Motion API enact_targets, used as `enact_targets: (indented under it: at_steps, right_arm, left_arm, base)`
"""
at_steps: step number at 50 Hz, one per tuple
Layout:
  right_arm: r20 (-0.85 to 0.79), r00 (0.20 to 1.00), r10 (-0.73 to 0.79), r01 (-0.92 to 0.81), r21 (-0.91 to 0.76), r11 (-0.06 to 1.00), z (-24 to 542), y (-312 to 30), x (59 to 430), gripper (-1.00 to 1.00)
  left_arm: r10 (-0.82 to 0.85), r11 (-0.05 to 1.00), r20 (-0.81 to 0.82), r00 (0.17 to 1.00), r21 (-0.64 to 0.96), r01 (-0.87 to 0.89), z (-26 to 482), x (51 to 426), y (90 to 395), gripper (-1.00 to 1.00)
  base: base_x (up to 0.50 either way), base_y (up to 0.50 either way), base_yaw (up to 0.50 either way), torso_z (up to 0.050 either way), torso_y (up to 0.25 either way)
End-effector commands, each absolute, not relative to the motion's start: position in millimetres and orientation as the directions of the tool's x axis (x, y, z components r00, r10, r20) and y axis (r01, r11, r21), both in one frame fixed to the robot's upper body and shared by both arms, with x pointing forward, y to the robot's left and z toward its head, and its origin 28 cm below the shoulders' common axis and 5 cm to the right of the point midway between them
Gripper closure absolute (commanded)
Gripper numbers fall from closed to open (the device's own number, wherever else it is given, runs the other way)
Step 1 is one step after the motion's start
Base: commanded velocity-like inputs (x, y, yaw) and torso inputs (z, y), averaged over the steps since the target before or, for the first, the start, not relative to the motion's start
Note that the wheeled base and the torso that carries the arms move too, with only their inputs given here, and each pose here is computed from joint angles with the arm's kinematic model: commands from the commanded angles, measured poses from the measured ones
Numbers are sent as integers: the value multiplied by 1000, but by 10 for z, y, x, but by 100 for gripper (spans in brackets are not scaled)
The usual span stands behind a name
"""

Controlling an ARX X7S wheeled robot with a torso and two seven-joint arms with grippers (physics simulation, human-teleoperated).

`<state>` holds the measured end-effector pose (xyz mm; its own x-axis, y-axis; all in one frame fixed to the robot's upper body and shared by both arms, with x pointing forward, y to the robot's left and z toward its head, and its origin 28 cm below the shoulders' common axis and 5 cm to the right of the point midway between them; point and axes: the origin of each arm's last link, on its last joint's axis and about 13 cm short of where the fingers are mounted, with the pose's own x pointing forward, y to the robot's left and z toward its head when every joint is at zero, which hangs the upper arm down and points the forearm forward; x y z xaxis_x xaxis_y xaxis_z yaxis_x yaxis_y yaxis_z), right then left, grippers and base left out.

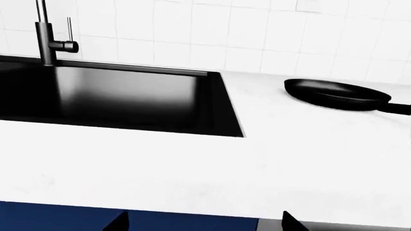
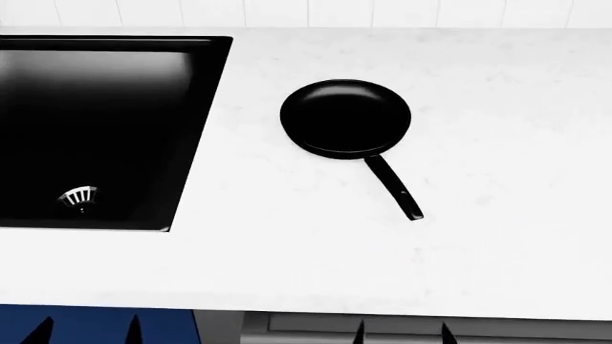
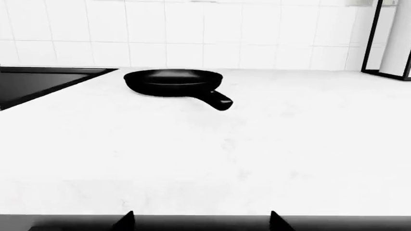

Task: Pick the pan and sponge and place them into the sink. Then turn on the water.

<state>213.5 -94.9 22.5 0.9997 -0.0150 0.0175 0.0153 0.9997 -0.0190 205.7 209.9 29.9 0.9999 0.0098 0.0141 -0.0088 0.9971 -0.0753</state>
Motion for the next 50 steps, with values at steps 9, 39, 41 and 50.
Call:
enact_targets:
  at_steps: [9,39,41,50]
  right_arm:
    - [114,993,-33,43,-84,996,767,-1075,2157,-100]
    - [43,998,44,-38,-146,989,1634,-1581,2224,-100]
    - [31,999,40,-35,-149,988,1622,-1591,2221,-100]
    - [-3,999,51,-51,-134,990,1567,-1591,2206,-100]
  left_arm:
    - [-16,999,89,996,-45,20,862,2086,2067,-100]
    - [-61,996,-40,997,65,63,1440,2221,2376,-100]
    - [-64,996,-37,997,67,66,1466,2239,2346,-100]
    - [-50,997,-54,997,55,53,1386,2181,2394,-100]
  base:
    - [0,0,0,0,0]
    - [56,0,0,0,0]
    - [484,0,0,0,0]
    - [500,0,0,0,0]
